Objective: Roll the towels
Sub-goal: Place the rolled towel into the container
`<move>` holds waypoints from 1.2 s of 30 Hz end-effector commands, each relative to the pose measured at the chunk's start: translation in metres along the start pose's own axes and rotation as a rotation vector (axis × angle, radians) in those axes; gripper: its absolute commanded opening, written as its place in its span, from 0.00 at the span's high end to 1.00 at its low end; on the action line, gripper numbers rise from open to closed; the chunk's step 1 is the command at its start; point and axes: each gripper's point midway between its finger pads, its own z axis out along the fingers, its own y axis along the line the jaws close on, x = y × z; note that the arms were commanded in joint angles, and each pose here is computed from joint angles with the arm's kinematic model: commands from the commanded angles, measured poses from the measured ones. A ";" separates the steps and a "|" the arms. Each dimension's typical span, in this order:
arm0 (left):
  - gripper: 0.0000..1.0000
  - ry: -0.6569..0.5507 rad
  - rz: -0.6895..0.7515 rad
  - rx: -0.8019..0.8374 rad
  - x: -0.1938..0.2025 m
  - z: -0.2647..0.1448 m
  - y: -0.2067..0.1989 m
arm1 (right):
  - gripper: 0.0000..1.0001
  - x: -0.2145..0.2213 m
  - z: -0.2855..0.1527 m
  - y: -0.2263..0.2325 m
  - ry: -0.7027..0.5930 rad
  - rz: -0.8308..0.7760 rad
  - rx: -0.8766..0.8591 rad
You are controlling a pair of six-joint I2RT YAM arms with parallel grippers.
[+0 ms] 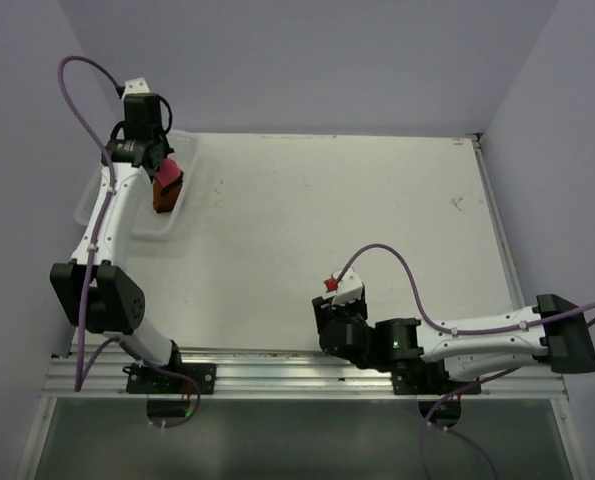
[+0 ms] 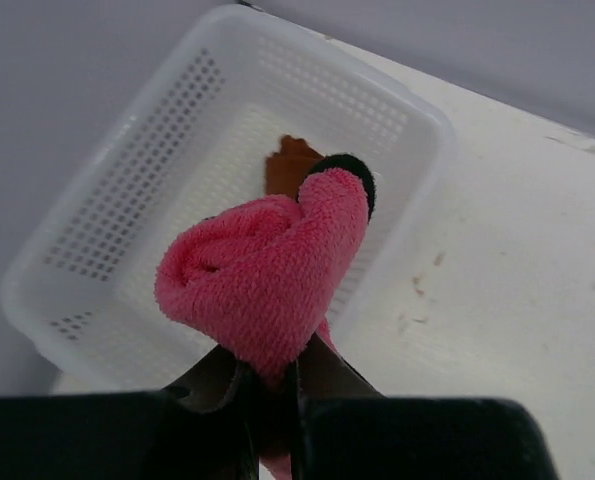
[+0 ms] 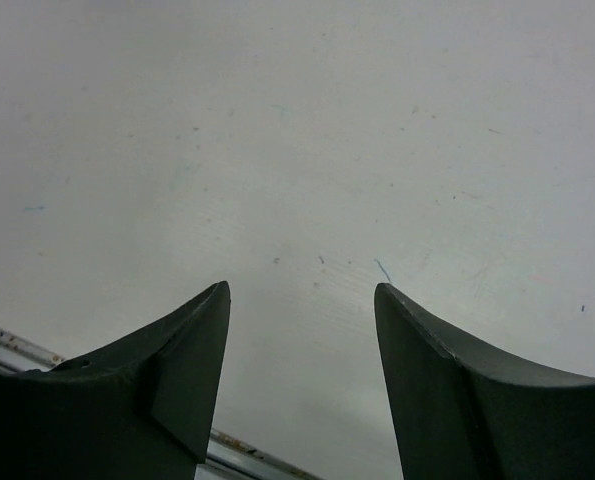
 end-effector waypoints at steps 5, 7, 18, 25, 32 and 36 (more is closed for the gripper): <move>1.00 0.110 0.174 -0.277 0.008 0.080 0.087 | 0.38 -0.031 0.009 -0.011 -0.049 -0.058 0.016; 1.00 0.157 0.144 -0.288 0.021 0.100 0.106 | 0.38 -0.033 0.016 -0.012 -0.038 -0.075 0.015; 1.00 0.322 0.230 -0.310 0.088 0.181 0.134 | 0.38 -0.006 0.055 -0.021 0.109 -0.007 -0.014; 1.00 0.335 0.227 -0.202 0.115 0.214 0.114 | 0.38 0.003 0.069 -0.027 0.161 0.023 -0.001; 0.87 0.321 0.194 -0.187 0.135 0.219 0.114 | 0.38 0.010 0.076 -0.026 0.196 0.035 -0.004; 0.75 0.310 0.154 -0.178 0.139 0.218 0.115 | 0.38 0.013 0.078 -0.024 0.207 0.035 -0.008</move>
